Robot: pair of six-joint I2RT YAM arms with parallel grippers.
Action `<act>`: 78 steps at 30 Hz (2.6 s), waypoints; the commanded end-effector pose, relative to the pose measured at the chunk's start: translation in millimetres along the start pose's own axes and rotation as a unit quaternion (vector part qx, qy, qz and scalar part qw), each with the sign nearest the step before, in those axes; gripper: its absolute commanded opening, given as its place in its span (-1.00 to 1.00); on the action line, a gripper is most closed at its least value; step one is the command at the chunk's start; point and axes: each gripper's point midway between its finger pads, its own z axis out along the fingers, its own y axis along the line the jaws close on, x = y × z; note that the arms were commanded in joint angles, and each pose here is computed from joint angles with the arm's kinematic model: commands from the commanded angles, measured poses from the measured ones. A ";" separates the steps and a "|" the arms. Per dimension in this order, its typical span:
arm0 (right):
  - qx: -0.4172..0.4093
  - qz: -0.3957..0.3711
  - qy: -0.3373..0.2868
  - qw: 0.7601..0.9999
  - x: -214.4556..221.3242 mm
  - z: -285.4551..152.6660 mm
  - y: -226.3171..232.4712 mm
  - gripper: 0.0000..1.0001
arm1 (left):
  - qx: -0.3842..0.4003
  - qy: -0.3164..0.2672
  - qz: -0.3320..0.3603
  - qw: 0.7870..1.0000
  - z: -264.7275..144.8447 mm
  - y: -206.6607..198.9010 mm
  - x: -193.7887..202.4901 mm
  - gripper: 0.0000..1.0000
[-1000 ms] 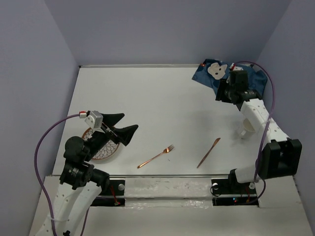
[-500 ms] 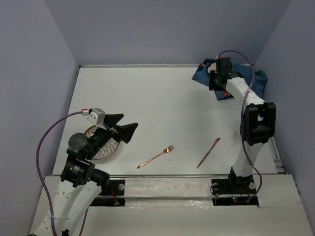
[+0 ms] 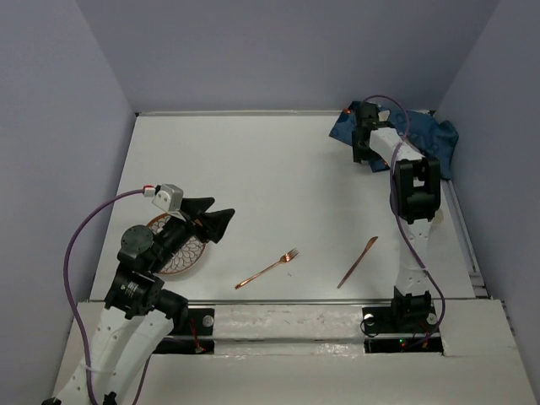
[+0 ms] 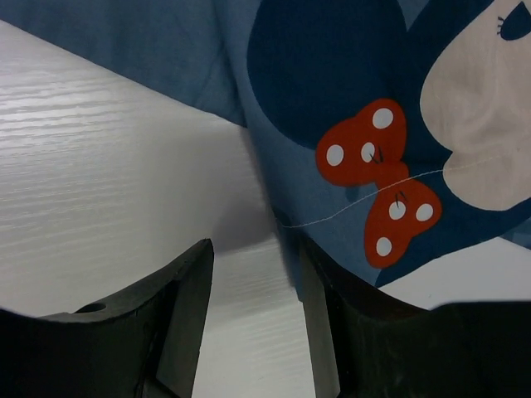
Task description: Set the dinner table for one person
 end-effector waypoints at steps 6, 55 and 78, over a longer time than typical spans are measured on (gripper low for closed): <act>0.053 -0.021 0.010 0.998 1.9 3.6 -13.5 -0.01 | 0.009 -0.027 0.014 0.999 -0.1 -9.0 -25.0 0.54; -0.202 -0.081 -0.038 0.975 166.4 -162.4 145.0 0.29 | -0.115 0.006 -0.127 0.985 50.8 45.3 21.3 -0.10; -0.183 -0.042 -0.109 0.976 125.7 -188.1 130.2 -1.00 | -0.205 0.097 -0.087 0.970 138.1 66.5 106.0 -0.13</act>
